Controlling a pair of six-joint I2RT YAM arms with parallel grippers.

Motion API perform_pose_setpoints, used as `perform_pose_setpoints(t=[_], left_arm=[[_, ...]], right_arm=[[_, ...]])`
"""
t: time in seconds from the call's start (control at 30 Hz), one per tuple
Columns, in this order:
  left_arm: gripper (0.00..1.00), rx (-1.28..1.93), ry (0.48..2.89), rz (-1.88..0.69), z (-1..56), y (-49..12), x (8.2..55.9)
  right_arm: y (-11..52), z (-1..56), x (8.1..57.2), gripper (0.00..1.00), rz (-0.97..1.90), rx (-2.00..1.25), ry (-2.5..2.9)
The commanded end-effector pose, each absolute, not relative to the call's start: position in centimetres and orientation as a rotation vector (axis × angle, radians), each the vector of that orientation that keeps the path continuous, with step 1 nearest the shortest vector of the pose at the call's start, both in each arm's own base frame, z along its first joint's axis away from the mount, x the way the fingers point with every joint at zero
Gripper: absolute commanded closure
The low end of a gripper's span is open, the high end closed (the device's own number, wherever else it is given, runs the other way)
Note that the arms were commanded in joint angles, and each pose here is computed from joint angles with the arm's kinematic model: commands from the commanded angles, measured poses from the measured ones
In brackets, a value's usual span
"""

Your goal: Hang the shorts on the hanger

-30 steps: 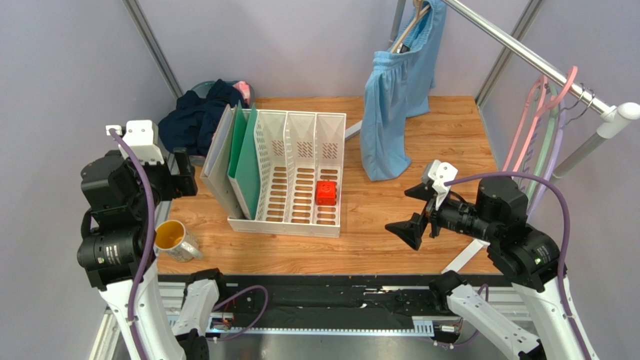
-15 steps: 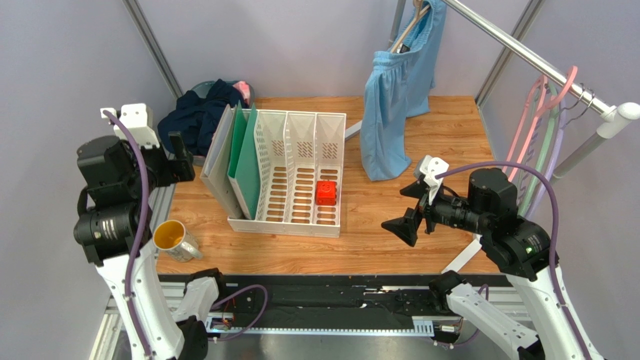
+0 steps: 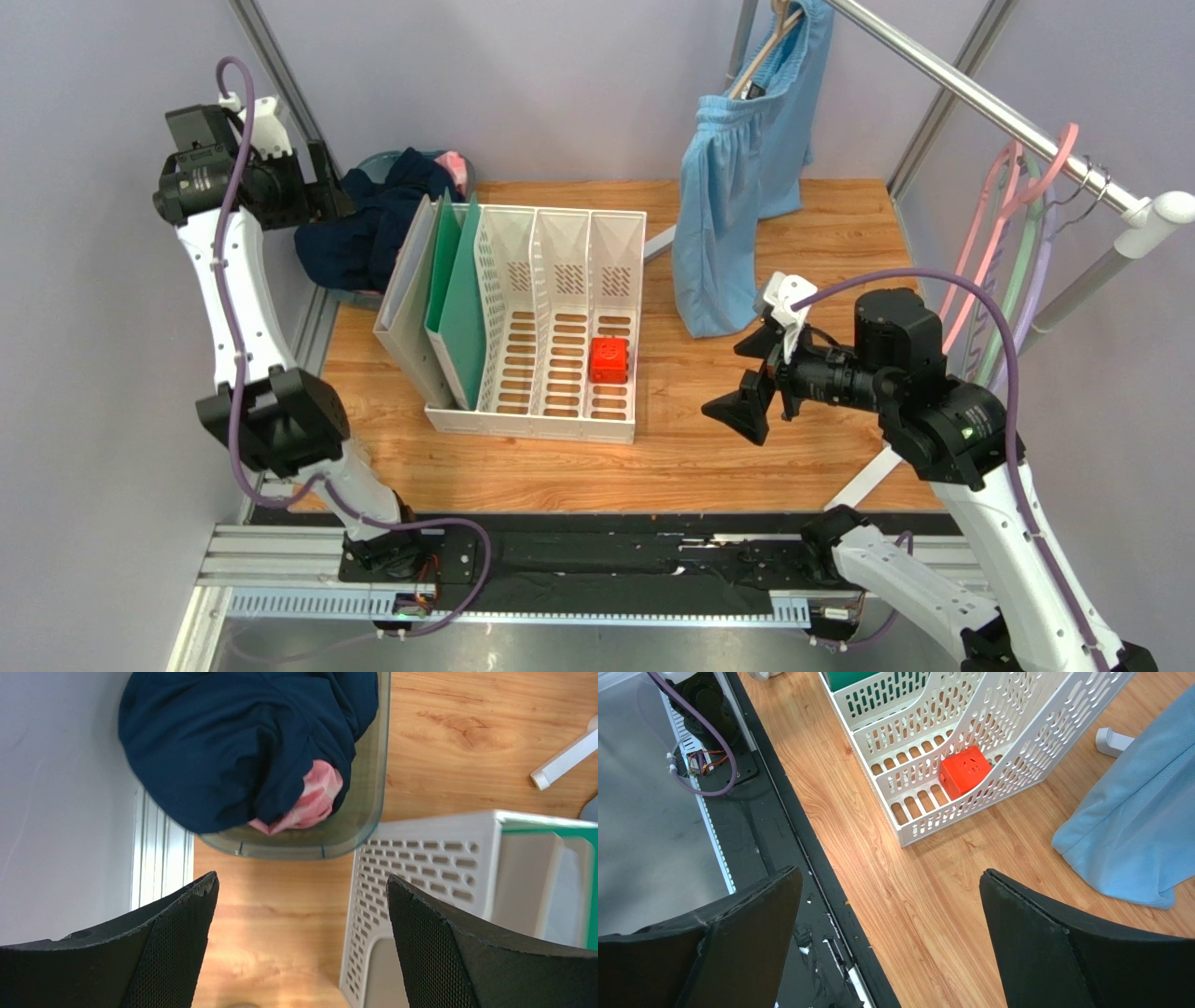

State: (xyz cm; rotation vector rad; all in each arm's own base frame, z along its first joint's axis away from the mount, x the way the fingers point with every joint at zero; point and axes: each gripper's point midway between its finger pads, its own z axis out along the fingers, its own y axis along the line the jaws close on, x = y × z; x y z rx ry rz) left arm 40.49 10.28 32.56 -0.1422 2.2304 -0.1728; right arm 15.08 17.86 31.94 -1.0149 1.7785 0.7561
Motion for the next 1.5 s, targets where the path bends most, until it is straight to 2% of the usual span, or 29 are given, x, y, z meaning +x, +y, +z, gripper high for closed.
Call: perform_pose_setpoints(t=[0.0,0.07,0.17,0.3,0.57,0.63,0.67,0.73,0.77,0.83,1.0,1.27,1.47], left_arm=[[0.07,0.075,2.146,-0.265,33.4,10.0,44.1],[0.07,0.080,2.140,-0.266,32.7,10.6,45.9],[0.09,0.075,2.210,-0.303,28.0,12.1,49.0],[0.09,0.078,2.227,-0.335,24.6,12.8,51.6],[0.12,0.131,2.321,-0.310,17.8,12.0,54.5],[0.20,0.137,2.325,-0.312,16.8,11.6,54.9],[0.34,0.123,2.323,-0.320,16.7,11.4,55.1],[0.52,0.109,2.303,-0.301,17.3,11.9,55.5],[0.72,0.107,2.288,-0.291,17.8,12.0,55.7],[1.00,0.109,2.262,-0.261,19.1,12.2,55.8],[1.00,0.105,2.156,-0.292,24.5,11.7,55.4],[1.00,0.139,1.842,-0.274,38.8,9.5,52.6],[1.00,0.179,1.737,-0.249,44.0,8.5,50.8]], right_arm=[[18.1,32.7,15.2,0.00,0.761,-1.032,1.750],[18.2,32.5,15.3,0.00,0.763,-1.033,1.752],[18.3,32.1,15.4,0.00,0.771,-1.034,1.767],[18.2,31.5,15.4,0.00,0.768,-1.043,1.782],[17.9,30.0,15.2,0.00,0.760,-1.039,1.810],[17.9,30.1,15.3,0.00,0.756,-1.040,1.807],[17.9,30.0,15.3,0.00,0.754,-1.041,1.809],[17.8,30.2,15.5,0.00,0.745,-1.039,1.810],[17.8,30.1,15.5,0.00,0.744,-1.041,1.813],[17.9,30.1,15.5,0.00,0.745,-1.041,1.809],[17.9,30.5,15.6,0.01,0.746,-1.033,1.801],[18.0,31.3,15.5,0.01,0.744,-1.036,1.776],[18.1,31.8,15.5,0.01,0.750,-1.036,1.758]])
